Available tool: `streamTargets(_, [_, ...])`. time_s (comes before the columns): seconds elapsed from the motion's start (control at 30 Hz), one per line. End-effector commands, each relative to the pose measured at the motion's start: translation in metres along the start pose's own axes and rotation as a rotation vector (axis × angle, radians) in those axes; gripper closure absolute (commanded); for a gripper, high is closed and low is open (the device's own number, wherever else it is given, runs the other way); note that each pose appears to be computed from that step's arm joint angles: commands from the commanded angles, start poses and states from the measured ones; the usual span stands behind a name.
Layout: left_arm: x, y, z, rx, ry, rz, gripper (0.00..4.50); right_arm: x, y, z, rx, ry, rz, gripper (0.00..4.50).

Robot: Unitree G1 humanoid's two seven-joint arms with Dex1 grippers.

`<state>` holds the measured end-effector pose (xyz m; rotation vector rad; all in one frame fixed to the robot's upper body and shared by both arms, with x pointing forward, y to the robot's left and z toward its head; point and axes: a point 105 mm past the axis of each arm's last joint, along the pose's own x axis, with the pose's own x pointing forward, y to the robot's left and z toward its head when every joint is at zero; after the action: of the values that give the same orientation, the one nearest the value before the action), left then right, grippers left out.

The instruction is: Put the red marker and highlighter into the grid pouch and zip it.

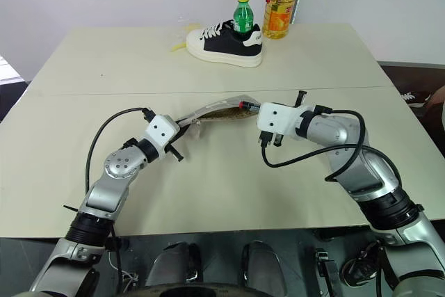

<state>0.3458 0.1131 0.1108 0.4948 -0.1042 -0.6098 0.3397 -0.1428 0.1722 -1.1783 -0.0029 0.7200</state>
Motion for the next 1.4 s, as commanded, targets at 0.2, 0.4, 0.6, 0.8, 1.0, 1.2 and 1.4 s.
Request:
streamTargets(0.2, [-0.002,0.003,0.022,0.028,-0.073,0.006,4.5,0.006,-0.006,0.008,-0.14,-0.009,0.004,4.24])
streamTargets(0.4, [0.003,-0.01,0.032,0.024,-0.108,-0.043,4.5,0.021,-0.007,0.019,-0.208,-0.018,-0.011,4.24])
streamTargets(0.6, [0.005,-0.027,0.037,0.029,-0.12,-0.11,4.5,0.031,-0.002,0.045,-0.283,-0.079,0.003,4.24])
streamTargets(0.8, [0.005,-0.028,0.036,0.028,-0.119,-0.111,4.5,0.034,0.007,0.059,-0.291,-0.134,0.051,3.74])
streamTargets(1.0, [0.006,-0.016,0.03,-0.04,-0.089,-0.045,4.5,0.023,-0.01,0.065,-0.245,-0.205,0.002,0.86])
streamTargets(1.2, [0.017,0.001,0.034,-0.272,-0.095,0.032,4.5,-0.009,-0.049,0.094,0.136,-0.449,-0.043,0.86])
streamTargets(1.4, [0.036,0.008,0.051,-0.501,-0.098,0.007,4.5,-0.022,-0.032,0.095,0.531,-0.481,0.168,0.86])
